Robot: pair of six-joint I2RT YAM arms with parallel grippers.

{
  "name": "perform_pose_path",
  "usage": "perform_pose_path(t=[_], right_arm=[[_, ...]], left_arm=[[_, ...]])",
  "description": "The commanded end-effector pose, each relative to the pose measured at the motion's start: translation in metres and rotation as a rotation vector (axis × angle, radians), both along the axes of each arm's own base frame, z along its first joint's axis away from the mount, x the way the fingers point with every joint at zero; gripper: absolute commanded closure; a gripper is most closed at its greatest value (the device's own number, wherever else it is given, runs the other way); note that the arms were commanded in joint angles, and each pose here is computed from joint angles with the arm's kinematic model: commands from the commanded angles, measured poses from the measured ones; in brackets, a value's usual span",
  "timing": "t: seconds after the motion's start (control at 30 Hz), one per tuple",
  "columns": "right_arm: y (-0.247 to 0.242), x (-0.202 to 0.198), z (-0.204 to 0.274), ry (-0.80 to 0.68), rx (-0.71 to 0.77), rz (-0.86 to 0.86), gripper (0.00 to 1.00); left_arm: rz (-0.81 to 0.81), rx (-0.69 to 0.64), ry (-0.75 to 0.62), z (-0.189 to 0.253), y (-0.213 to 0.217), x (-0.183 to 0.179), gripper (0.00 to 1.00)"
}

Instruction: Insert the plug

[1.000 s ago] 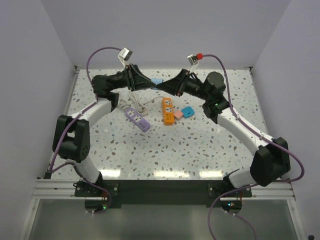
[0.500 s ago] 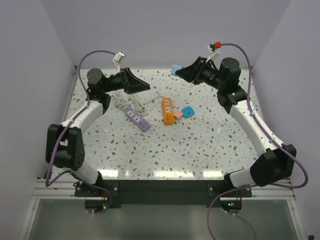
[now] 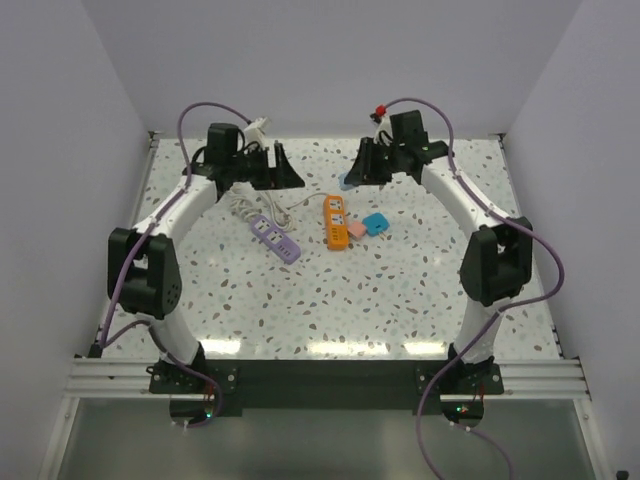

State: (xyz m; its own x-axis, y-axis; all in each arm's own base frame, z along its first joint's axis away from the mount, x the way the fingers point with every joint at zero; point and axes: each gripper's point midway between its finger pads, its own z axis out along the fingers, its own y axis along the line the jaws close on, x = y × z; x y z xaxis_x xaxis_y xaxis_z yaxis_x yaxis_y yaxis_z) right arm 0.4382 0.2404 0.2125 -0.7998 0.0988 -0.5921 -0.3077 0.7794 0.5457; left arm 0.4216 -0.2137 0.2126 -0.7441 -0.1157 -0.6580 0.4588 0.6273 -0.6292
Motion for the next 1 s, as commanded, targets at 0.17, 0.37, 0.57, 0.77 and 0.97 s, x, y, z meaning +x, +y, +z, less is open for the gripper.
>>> perform_pose_path(t=[0.17,0.37,0.57,0.77,0.97], right_arm=[[0.004,-0.019,-0.052,0.166,-0.162,0.083,1.00],[0.004,-0.033,-0.078,0.233,-0.259,0.094,1.00],[0.002,-0.042,-0.095,0.282,-0.279,0.071,1.00],[-0.003,-0.040,-0.108,0.294,-0.321,0.045,1.00],[-0.002,-0.033,-0.116,0.293,-0.329,0.034,1.00]], left_arm=[[-0.071,0.138,0.135,-0.066,-0.039,0.013,0.22],[-0.099,0.189,0.201,-0.102,-0.054,0.025,0.28],[-0.113,0.193,0.258,-0.130,-0.060,0.028,0.36],[-0.121,0.198,0.254,-0.137,-0.072,0.035,0.37],[-0.140,0.203,0.255,-0.144,-0.085,0.038,0.36]])
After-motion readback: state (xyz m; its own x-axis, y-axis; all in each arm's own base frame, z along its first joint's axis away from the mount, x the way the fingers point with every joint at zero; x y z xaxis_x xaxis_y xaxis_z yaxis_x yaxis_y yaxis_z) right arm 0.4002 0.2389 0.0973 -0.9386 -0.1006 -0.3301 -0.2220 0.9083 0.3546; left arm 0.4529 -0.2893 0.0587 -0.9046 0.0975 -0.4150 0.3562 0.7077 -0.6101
